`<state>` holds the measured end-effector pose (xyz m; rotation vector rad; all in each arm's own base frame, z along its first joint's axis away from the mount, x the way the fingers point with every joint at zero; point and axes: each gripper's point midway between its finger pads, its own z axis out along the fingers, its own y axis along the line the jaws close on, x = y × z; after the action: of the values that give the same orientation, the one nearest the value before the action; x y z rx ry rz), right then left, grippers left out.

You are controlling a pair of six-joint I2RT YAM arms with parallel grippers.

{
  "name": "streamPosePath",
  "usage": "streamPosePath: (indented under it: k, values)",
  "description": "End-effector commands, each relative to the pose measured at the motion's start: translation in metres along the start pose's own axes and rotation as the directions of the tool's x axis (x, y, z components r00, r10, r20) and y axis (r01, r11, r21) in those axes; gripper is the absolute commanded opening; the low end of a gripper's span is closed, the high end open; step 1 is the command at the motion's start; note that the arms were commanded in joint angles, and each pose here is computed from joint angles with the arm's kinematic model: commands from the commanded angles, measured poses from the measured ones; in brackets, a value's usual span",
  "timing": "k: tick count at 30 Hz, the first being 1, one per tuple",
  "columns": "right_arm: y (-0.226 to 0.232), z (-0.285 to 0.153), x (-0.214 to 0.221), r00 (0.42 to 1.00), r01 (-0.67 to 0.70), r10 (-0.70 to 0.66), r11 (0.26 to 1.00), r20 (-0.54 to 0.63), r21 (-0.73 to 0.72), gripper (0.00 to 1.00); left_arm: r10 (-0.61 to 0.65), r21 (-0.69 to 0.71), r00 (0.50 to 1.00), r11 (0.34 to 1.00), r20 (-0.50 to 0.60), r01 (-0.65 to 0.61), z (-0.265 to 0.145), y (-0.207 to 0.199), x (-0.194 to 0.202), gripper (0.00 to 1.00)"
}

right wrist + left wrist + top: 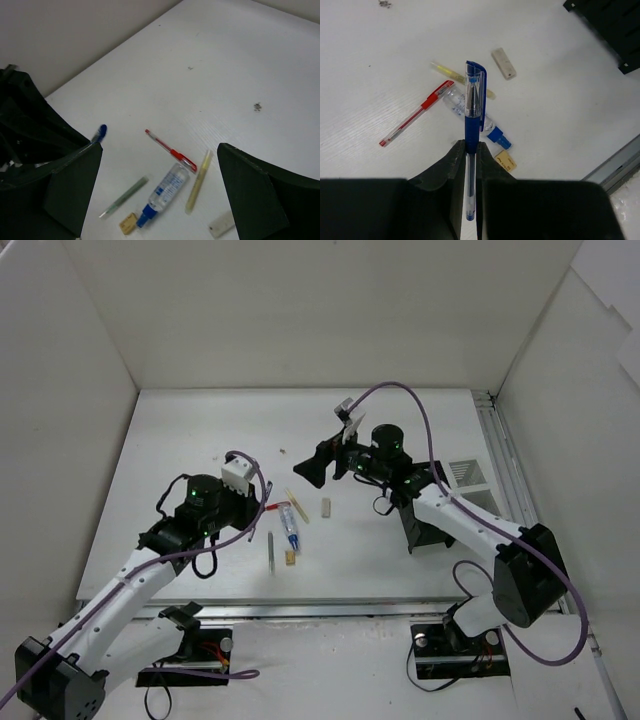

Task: Sort the stationery into containers
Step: Place the pen in the storage box.

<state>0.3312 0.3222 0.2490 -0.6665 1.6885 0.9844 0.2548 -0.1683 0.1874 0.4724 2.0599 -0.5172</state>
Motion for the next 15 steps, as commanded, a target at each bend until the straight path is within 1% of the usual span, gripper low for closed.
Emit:
streamPosePath:
  k: [1, 3, 9, 13, 15]
  values:
    - [0.050, 0.009, -0.054, 0.983, -0.018, 0.046, 0.988, 0.177, -0.153, 0.98, 0.086, 0.130, 0.990, 0.987, 0.108, -0.100, 0.005, -0.024, -0.039, 0.00]
    - [0.052, 0.011, -0.049, 0.984, -0.021, 0.047, 0.988, 0.169, -0.152, 0.98, 0.085, 0.131, 0.992, 0.987, 0.090, -0.097, 0.011, -0.024, -0.039, 0.00]
    - [0.053, 0.026, -0.020, 0.986, -0.108, 0.122, 0.986, 0.111, -0.125, 0.98, 0.100, 0.171, 0.990, 0.978, 0.104, -0.117, 0.021, -0.034, -0.060, 0.00]
    - [0.031, 0.034, -0.009, 0.972, -0.199, 0.199, 0.980, 0.125, -0.006, 0.97, 0.112, 0.186, 0.987, 0.974, 0.114, -0.132, 0.022, -0.039, -0.066, 0.00]
    - [0.027, 0.037, -0.003, 0.967, -0.230, 0.227, 0.973, 0.119, 0.012, 0.95, 0.110, 0.176, 0.987, 0.976, 0.121, -0.130, 0.023, -0.037, -0.068, 0.00]
